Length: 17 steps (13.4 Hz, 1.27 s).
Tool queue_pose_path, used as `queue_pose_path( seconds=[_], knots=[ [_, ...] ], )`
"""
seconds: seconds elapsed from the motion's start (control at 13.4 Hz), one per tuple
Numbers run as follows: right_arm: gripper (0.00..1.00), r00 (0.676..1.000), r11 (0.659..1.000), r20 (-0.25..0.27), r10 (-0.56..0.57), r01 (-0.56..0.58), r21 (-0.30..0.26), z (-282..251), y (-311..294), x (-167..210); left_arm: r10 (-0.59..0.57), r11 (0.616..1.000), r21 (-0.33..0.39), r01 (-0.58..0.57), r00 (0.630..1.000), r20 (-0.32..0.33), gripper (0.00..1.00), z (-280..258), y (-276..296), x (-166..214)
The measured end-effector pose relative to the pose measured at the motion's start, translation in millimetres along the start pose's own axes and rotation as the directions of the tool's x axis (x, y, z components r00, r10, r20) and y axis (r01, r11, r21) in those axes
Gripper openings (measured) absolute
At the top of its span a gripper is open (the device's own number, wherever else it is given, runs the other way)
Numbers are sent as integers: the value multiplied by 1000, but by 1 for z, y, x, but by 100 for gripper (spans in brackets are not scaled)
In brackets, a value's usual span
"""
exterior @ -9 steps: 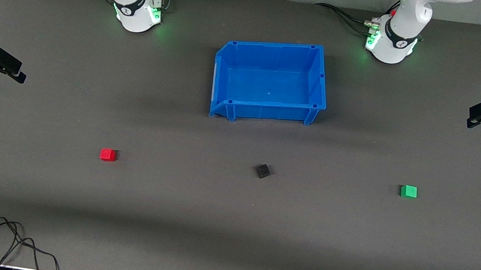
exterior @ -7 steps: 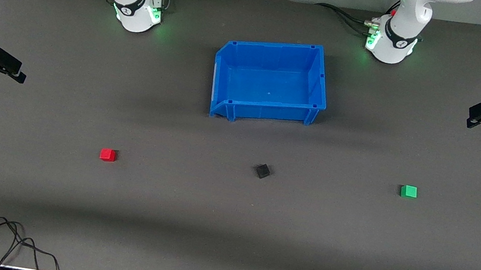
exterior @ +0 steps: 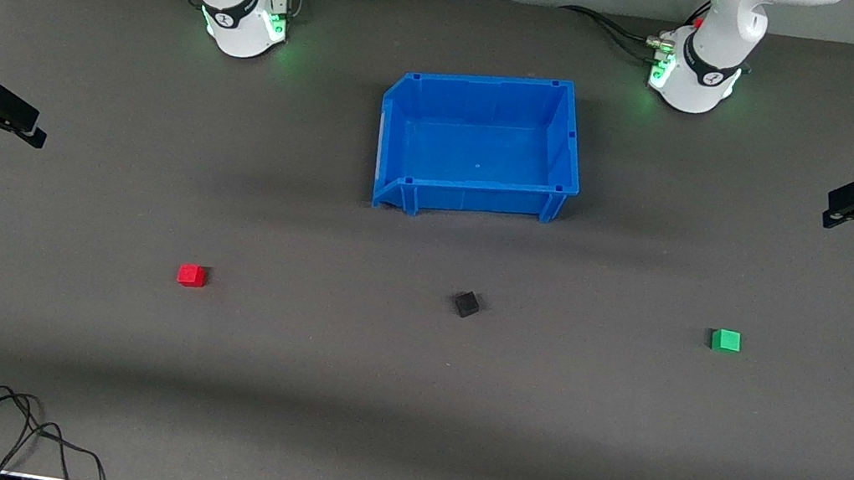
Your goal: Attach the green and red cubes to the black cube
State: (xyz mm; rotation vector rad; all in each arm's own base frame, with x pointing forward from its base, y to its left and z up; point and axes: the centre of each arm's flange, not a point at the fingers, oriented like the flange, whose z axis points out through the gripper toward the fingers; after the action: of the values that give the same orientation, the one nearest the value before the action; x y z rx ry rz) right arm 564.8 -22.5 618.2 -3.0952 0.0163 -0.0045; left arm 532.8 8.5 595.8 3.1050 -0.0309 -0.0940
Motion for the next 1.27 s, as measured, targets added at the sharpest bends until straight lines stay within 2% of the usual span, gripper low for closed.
queue_pose_path(
  seconds=[0.3,0.45,0.6,0.75,0.9,0.97,1.12,1.27],
  knots=[
    [100,1000,1000,29,0,0,1,2,0,-3,-32,999,16,31,997,69,100,45,-20,25],
    [100,999,1000,46,14,-14,0,4,0,-5,-35,999,22,34,997,63,100,69,-23,39],
    [100,988,989,46,145,-145,-6,3,1,-5,-41,999,25,40,999,22,100,95,-25,46],
    [100,935,936,46,352,-352,-16,3,1,-5,-58,998,27,58,998,-11,100,133,-29,51],
    [100,831,833,51,553,-552,-33,10,0,-1,-73,997,28,74,997,-8,100,175,-38,58],
    [100,762,764,54,645,-644,-44,15,0,1,-78,997,28,78,997,3,100,194,-41,62],
    [100,596,601,72,799,-796,-74,35,-2,11,-80,996,29,80,997,14,99,228,-44,70],
    [100,413,424,117,903,-899,-106,64,-6,24,-79,996,31,79,997,4,98,259,-45,77]
  ],
)
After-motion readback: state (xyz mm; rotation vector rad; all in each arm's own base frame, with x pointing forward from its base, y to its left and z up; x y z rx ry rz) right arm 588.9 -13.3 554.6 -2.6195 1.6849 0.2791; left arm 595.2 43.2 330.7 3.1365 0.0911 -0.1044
